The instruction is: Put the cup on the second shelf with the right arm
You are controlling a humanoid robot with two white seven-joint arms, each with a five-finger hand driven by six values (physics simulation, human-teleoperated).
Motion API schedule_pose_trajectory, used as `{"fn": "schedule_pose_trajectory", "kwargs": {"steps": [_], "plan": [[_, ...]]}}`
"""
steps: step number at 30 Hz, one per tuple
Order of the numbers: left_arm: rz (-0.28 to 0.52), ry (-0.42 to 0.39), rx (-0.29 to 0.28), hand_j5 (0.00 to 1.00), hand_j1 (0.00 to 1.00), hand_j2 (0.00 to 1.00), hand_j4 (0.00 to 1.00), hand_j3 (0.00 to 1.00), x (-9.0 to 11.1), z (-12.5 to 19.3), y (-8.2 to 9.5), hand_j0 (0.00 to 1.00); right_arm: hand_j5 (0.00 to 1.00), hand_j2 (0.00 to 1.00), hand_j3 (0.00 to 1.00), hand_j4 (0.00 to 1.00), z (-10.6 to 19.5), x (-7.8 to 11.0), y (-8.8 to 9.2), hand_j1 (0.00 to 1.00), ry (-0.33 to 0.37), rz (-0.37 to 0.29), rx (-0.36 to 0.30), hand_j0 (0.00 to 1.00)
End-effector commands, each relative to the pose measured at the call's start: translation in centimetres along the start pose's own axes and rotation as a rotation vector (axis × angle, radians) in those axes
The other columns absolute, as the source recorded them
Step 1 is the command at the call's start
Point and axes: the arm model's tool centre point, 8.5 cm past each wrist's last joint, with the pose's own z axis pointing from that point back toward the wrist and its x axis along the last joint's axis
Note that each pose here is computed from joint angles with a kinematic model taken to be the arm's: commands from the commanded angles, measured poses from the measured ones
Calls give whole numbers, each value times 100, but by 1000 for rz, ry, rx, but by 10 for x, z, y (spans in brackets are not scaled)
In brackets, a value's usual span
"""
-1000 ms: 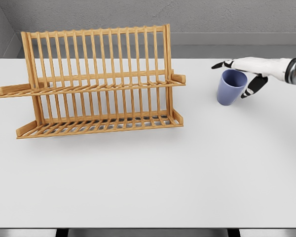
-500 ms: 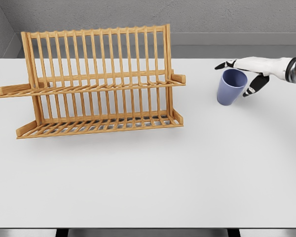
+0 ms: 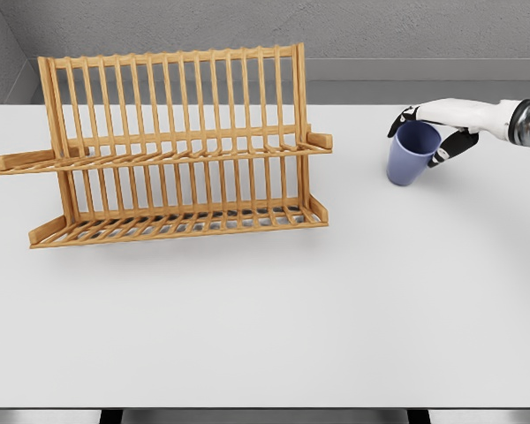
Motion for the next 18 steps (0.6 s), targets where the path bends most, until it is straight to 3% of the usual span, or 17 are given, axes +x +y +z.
{"fn": "schedule_pose_trajectory", "kwargs": {"steps": [1,10,18], "plan": [[0,-1,0,100,100,100,100,100,1,0,0,100,65,65,65,65,0,0,-1,65,-3,-3,-4,65],[0,-1,0,100,100,100,100,100,0,0,0,100,63,63,63,63,8,4,-22,63,-8,25,-41,63],[0,0,0,100,100,100,100,100,0,0,0,100,64,64,64,64,14,20,-46,64,-42,71,-89,64]]}}
